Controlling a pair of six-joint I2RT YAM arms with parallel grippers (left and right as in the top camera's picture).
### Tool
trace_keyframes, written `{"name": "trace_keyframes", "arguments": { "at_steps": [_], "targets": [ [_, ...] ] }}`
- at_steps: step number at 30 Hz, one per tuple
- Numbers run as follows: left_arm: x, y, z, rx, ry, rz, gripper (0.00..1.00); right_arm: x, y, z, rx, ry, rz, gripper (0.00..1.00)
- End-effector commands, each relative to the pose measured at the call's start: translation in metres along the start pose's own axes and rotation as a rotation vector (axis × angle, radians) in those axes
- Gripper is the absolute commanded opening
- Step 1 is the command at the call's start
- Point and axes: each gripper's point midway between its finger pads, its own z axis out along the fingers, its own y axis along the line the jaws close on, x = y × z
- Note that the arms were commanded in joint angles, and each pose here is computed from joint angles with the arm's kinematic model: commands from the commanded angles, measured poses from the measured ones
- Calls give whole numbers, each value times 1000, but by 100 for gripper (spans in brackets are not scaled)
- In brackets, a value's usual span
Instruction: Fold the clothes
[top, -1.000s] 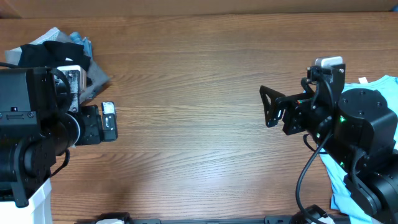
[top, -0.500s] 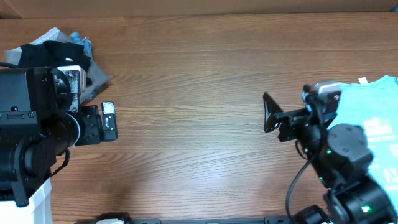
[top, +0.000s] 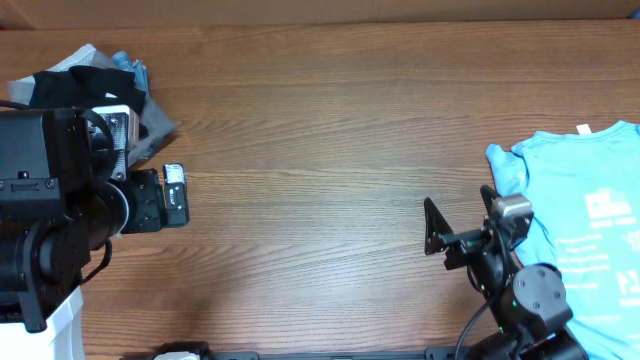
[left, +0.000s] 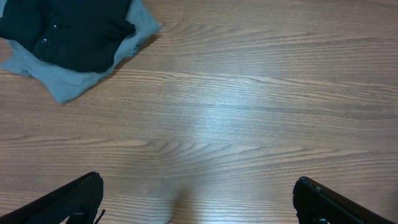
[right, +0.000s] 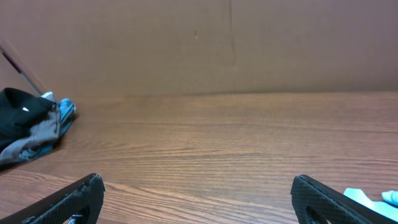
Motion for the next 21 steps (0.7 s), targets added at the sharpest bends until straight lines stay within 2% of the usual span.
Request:
{"name": "trace_keyframes", "arguments": {
  "at_steps": [1, 8, 13, 17, 21],
  "targets": [
    [-1, 0, 1, -3, 0, -12, 100, 2, -4, -9, 2, -55, 6, 100],
    [-1, 0, 1, -3, 1, -13, 100, -8, -6, -30, -22, -188, 26, 100],
    [-1, 0, 1, -3, 1, -13, 100, -8, -7, -27, -16, -203, 30, 100],
    [-1, 0, 1, -3, 2, -12, 100, -16, -10, -24, -6, -283, 45, 100],
    [-1, 0, 2, -3, 4, -13, 100, 8, -14, -9, 5, -273, 47, 100]
  ]
}}
